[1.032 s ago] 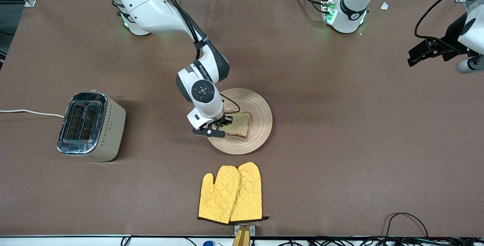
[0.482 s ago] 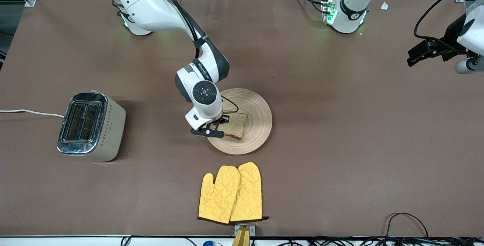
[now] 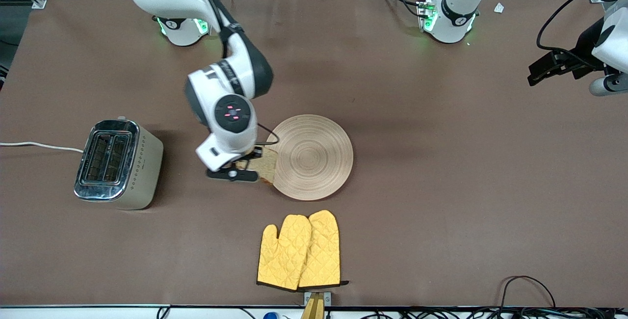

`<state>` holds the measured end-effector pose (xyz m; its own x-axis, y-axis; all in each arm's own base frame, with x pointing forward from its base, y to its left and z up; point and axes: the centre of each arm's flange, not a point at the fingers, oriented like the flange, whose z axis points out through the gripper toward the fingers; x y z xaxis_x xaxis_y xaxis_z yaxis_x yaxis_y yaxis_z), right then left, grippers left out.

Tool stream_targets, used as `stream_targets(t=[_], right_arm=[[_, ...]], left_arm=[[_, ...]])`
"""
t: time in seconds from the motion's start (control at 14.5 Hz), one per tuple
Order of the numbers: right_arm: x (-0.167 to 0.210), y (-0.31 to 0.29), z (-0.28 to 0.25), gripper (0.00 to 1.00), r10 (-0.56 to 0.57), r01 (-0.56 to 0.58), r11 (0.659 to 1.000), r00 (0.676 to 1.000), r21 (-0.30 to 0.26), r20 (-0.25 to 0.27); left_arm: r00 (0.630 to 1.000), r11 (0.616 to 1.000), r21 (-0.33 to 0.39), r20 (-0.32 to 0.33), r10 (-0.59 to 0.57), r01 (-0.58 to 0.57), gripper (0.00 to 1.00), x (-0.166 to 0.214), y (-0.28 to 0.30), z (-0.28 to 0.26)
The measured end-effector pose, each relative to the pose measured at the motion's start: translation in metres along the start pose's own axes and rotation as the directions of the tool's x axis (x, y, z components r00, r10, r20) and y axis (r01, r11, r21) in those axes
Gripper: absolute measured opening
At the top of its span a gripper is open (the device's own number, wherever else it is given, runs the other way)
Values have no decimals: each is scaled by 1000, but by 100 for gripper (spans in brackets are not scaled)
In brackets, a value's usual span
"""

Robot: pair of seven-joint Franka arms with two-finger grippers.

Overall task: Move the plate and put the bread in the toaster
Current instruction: 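Carry the bread to the toaster and lower it into a slot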

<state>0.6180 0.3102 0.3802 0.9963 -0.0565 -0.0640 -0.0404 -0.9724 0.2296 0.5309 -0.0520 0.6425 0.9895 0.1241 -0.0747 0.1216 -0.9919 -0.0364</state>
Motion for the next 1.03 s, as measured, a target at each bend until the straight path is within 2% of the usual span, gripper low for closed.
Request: stream_targets(t=[0.21, 0.48, 0.83, 1.03], right_arm=[[18, 75, -27, 4, -65, 65, 992, 998, -107, 4], [35, 147, -31, 4, -152, 163, 957, 986, -241, 63], [54, 240, -30, 4, -218, 253, 901, 967, -352, 135], [52, 269, -30, 4, -201, 266, 876, 960, -403, 198]], left_arm=[[1000, 1000, -1, 0, 6, -6, 100, -1, 4, 0], [1000, 1000, -1, 0, 10, -10, 100, -1, 6, 0], [1000, 1000, -2, 2, 18, -18, 100, -2, 11, 0], [1000, 1000, -2, 1, 20, -20, 100, -3, 12, 0]])
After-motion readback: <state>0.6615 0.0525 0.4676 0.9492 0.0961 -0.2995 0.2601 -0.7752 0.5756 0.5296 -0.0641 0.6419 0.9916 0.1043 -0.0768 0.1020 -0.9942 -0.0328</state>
